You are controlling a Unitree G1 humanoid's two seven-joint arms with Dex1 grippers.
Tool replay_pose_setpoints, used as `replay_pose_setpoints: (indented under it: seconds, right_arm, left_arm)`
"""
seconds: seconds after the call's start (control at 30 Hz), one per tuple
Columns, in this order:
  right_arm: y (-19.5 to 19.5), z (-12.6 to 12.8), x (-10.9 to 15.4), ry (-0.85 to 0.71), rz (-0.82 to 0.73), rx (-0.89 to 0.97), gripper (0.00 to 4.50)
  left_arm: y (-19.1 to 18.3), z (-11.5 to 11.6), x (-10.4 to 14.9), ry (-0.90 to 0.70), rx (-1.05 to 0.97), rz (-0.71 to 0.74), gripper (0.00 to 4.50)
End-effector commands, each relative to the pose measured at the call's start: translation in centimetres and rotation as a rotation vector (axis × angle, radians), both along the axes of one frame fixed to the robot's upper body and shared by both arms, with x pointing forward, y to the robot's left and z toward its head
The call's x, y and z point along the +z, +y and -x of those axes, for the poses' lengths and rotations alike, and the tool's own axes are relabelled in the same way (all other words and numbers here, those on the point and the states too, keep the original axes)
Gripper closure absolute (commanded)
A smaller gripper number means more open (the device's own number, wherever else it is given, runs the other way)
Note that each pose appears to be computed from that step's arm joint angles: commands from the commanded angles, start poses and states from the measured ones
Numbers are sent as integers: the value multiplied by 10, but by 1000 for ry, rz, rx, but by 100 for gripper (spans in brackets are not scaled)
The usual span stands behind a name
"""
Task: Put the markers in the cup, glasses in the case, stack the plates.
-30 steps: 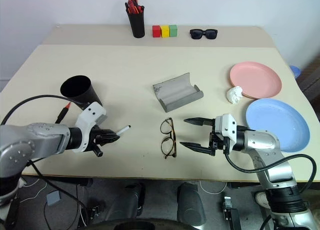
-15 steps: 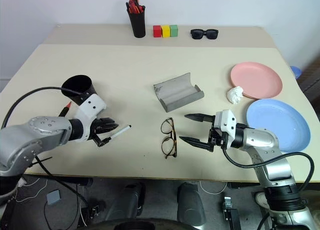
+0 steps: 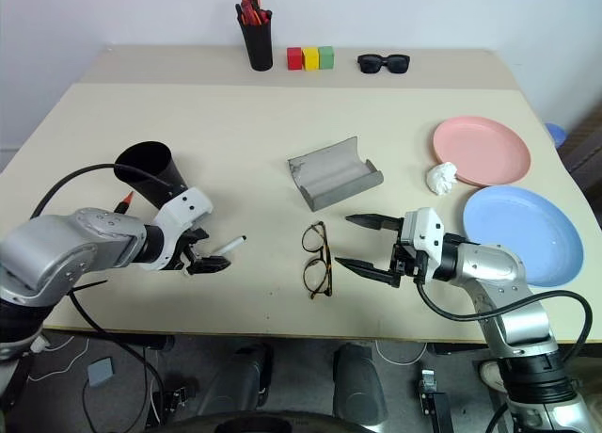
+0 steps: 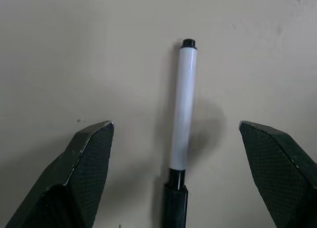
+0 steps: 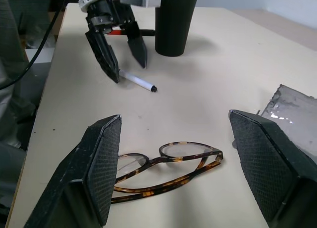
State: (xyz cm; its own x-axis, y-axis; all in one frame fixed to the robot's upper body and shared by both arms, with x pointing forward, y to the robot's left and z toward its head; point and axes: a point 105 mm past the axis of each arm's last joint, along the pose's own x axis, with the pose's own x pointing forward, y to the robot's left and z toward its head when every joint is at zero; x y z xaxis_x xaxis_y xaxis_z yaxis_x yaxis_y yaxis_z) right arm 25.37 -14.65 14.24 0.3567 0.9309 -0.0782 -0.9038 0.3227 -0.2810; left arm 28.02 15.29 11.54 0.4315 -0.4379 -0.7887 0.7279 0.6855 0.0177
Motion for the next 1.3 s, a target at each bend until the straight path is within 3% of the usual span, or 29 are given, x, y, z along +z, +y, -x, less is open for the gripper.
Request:
replay_pose_setpoints:
  seconds: [0.03,0.07,0.27,0.57,0.73,0.87,1.07,1.3]
  right_arm:
    - [0,4,11,-38,-9,-1,96]
    - [0,5,11,-38,-9,-3,96]
    - [-2,8,10,-34,-8,-19,96]
    - [-4,9,9,-29,-9,-31,96]
    - [-4,9,8,-27,-10,-33,96]
    - [-3,9,8,-28,-10,-31,96]
    - [-3,8,7,-28,-12,-30,96]
    - [-2,8,6,-25,-17,-31,96]
  left_arm:
    - [-7,1,6,41,-20,30,90]
    - [-10,1,7,38,-35,31,119]
    - [-12,0,8,41,-49,25,436]
    - [-12,0,7,34,-50,22,445]
    - [-14,-2,14,-52,-84,29,445]
    - [-12,3,15,-69,-123,6,318]
    - [-5,3,11,-42,-119,-26,16]
    - [1,6,-1,32,-175,-69,16]
